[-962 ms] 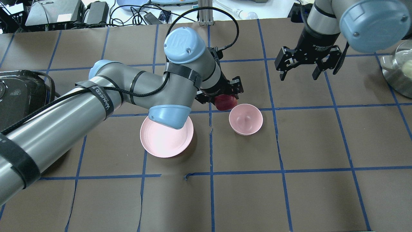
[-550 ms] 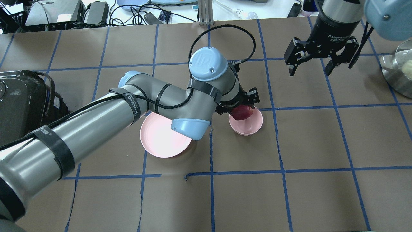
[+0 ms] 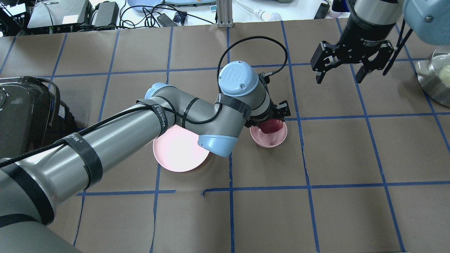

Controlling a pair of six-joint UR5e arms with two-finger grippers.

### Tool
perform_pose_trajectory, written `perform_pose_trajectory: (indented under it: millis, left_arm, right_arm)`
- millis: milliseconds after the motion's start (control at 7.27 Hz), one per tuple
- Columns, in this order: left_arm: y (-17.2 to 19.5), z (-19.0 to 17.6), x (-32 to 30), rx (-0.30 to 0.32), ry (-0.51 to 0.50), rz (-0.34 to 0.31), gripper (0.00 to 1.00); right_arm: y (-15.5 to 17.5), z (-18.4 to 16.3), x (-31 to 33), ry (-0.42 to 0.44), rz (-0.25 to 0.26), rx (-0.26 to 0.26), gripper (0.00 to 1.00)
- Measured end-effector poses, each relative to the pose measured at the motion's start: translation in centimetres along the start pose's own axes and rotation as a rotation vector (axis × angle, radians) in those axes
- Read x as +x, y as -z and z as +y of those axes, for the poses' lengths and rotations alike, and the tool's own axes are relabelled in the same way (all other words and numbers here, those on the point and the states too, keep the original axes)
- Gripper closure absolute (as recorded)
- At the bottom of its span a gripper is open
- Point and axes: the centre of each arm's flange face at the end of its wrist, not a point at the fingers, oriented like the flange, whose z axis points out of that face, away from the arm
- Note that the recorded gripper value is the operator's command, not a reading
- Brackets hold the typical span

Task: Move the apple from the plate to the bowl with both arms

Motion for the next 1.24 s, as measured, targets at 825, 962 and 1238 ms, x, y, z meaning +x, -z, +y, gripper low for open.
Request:
perform_pose_trajectory:
  millis: [825,962,1238]
  left_arm:
    - [5.9,-3.0,-2.2,0.105,-0.111,-0.040,0.00]
    - [8.8,-5.0,-5.0,0.102,-0.134,-0.085,0.00]
    - [15.4,-7.8,-10.8,0.055,-0.126,-0.159,0.00]
  right_arm:
    - [0.7,0.1,0.0,-0.001,0.006,0.021,0.00]
    - [1.2,0.4,-0.1,-0.005,0.007,0.027,0.00]
    - [1.8,0.9,-0.4,-0.016,0.009,0.041,0.00]
